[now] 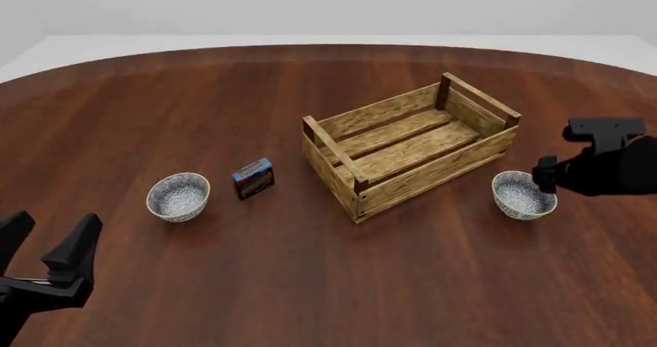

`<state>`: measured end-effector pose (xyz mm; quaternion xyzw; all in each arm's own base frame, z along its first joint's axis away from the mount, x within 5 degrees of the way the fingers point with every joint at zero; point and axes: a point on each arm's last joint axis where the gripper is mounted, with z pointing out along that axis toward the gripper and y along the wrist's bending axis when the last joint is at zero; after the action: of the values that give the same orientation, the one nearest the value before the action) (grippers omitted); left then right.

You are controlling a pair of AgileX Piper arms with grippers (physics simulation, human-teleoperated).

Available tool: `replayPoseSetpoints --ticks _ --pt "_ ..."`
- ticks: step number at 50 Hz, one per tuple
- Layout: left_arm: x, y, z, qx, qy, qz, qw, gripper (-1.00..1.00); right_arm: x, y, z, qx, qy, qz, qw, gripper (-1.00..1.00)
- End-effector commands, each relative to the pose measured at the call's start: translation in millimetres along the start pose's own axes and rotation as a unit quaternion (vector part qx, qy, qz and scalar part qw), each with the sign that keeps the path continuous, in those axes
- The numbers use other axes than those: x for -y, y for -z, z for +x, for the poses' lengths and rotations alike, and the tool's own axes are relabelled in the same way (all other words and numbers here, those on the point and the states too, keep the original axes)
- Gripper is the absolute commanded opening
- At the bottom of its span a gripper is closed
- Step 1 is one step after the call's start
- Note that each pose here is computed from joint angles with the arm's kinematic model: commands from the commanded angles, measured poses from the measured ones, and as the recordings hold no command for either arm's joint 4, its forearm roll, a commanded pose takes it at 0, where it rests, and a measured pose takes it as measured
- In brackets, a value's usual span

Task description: Stack the right bowl on the left bowl and place them in the tray.

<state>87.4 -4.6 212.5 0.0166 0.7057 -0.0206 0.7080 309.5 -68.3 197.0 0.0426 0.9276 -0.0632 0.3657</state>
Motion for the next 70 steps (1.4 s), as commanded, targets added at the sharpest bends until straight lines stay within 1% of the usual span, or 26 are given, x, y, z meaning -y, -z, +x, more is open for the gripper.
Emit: replayPoseSetpoints --ticks 1,7,12,21,35,42,43,57,70 --pt "0.2 -0.7 0.1 -0.001 0.001 0.001 1.0 1.0 6.5 -21.0 7.1 -0.016 -0.008 0.006 0.9998 1.0" --pt "0.1 -1.2 0.1 -0.001 0.002 0.001 1.0 1.0 7.9 -30.5 11.7 -0.023 -0.01 0.007 0.9997 1.0" --pt "0.6 -0.7 0.0 0.0 0.003 0.004 1.0 1.0 7.5 -42.4 19.5 -0.034 -0.008 0.006 0.9994 1.0" --pt "0.6 -0.7 -0.1 0.0 0.003 0.004 1.0 1.0 8.8 -52.8 28.8 -0.046 -0.008 0.006 0.9989 1.0" --pt "0.8 -0.6 -0.1 0.0 0.002 0.004 1.0 1.0 4.4 -65.0 41.1 -0.06 -0.006 0.001 0.9982 1.0" --pt "0.8 0.4 -0.1 0.001 0.004 0.005 1.0 1.0 -0.2 -65.3 42.2 -0.062 -0.008 -0.003 0.998 1.0" --pt "0.8 0.5 -0.1 0.001 0.004 0.005 1.0 1.0 0.0 -64.6 41.8 -0.062 -0.008 -0.003 0.9981 -1.0" --pt "0.9 1.4 -0.1 0.001 0.006 0.005 1.0 1.0 1.5 -53.6 37.9 -0.054 -0.009 0.0 0.9985 -1.0" --pt "0.8 3.2 -0.2 0.002 0.007 0.005 1.0 1.0 -1.9 -19.8 23.7 -0.019 -0.005 -0.001 0.9998 -1.0"
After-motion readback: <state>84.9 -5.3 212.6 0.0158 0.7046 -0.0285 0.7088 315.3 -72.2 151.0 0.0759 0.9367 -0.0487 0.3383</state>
